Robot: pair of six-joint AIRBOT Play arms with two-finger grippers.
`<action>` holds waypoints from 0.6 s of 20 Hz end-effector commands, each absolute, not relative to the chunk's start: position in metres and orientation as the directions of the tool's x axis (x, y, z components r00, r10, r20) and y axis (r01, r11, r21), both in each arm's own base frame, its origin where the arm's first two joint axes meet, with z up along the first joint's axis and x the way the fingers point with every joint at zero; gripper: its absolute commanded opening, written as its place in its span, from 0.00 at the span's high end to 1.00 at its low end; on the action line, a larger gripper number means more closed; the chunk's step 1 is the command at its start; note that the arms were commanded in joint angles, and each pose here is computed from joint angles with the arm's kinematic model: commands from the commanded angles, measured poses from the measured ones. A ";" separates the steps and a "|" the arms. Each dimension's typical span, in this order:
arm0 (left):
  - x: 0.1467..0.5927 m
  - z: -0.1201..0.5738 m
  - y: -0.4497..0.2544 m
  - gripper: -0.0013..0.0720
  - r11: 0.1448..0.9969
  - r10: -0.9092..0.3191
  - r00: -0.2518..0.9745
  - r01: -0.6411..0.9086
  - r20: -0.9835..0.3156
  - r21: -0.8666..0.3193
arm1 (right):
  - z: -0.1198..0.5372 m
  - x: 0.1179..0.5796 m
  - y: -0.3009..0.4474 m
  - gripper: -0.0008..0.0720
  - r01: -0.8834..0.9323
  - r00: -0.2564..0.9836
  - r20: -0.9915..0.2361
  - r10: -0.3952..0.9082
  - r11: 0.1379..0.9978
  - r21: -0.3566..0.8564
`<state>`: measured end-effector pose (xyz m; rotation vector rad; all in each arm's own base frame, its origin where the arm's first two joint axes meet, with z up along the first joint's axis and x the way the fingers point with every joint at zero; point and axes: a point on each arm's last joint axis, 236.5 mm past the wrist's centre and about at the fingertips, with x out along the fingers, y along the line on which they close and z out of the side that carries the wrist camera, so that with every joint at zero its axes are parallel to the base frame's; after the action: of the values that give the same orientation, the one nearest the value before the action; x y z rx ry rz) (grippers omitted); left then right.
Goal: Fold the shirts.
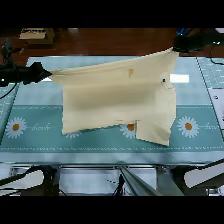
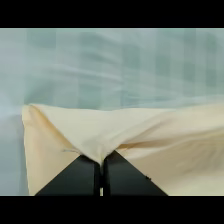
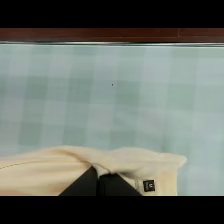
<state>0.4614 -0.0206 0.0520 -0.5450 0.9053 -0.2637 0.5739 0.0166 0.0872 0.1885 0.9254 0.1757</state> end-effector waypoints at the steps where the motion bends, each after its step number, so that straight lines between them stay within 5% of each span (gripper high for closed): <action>1: 0.489 0.032 -0.017 0.96 0.880 -0.383 0.648 0.038 -0.658 -0.474 | 0.041 0.592 0.019 0.95 -0.032 0.566 -0.792 0.231 0.965 0.259; 8: 0.500 -0.004 -0.036 0.96 0.886 -0.387 0.615 0.042 -0.687 -0.462 | 0.003 0.579 0.020 0.95 -0.022 0.464 -0.853 0.239 0.966 0.259; 12: 0.471 -0.011 -0.036 0.96 0.874 -0.444 0.512 0.068 -0.735 -0.480 | -0.003 0.533 0.017 0.95 -0.032 0.292 -0.928 0.231 0.972 0.232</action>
<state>0.4899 -0.0341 -0.0011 -0.4384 0.9080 -0.2750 0.5645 0.0192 0.0049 0.2110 1.1297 0.1696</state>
